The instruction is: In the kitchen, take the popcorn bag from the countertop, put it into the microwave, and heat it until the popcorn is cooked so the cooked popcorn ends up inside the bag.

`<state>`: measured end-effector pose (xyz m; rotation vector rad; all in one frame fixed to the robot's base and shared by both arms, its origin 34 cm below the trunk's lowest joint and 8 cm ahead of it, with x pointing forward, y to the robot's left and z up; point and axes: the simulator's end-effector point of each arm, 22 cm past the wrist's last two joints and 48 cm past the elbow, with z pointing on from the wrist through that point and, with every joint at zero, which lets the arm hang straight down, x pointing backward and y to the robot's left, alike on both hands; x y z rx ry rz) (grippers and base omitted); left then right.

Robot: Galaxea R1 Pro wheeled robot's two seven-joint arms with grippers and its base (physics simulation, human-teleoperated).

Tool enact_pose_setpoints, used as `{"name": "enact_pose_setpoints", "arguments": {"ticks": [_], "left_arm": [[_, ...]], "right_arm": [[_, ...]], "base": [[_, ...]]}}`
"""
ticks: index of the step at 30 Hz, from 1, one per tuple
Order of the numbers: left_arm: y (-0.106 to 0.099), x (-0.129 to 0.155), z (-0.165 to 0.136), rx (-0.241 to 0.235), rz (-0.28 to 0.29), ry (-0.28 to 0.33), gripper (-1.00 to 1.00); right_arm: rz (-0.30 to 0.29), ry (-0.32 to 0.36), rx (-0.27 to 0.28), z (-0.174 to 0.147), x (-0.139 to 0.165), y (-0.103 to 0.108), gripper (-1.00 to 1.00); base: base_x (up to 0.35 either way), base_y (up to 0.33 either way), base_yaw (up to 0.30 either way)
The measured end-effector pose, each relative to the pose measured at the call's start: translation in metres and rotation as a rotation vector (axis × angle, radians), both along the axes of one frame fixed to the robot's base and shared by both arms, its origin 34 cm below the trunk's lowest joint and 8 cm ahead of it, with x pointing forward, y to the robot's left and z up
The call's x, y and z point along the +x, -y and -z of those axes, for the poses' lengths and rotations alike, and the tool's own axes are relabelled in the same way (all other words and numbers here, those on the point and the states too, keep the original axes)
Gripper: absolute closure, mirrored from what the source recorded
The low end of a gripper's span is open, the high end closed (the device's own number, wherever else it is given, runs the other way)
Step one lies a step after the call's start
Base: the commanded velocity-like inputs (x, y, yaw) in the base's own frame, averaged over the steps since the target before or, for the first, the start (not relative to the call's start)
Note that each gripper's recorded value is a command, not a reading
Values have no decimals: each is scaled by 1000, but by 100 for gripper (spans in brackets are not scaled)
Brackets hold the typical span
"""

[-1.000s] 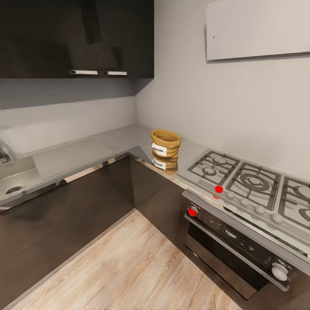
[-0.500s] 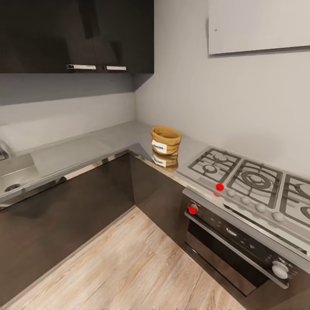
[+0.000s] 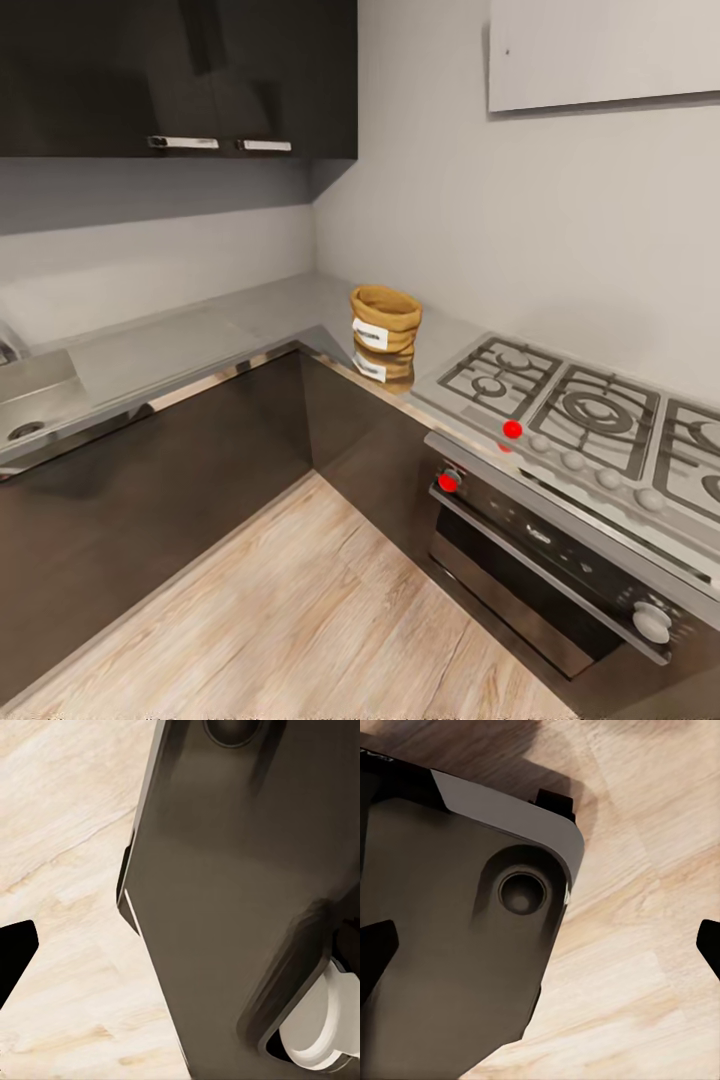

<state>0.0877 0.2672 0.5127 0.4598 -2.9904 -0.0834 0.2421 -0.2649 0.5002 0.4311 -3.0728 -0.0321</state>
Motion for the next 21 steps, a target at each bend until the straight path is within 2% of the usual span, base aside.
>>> {"name": "enact_pose_setpoints", "arguments": {"ticks": [15,21], "left_arm": [[7,-9,-1,-7,-16,-23,-100],[20,-10,-1,-27,-26,-25,-100]], "right_arm": [[1,-23,-2,2,-9,2,-100],[0,-24,-3,2,-10,2,-100]], "base": [[0,0,0],[0,0,0]]}}
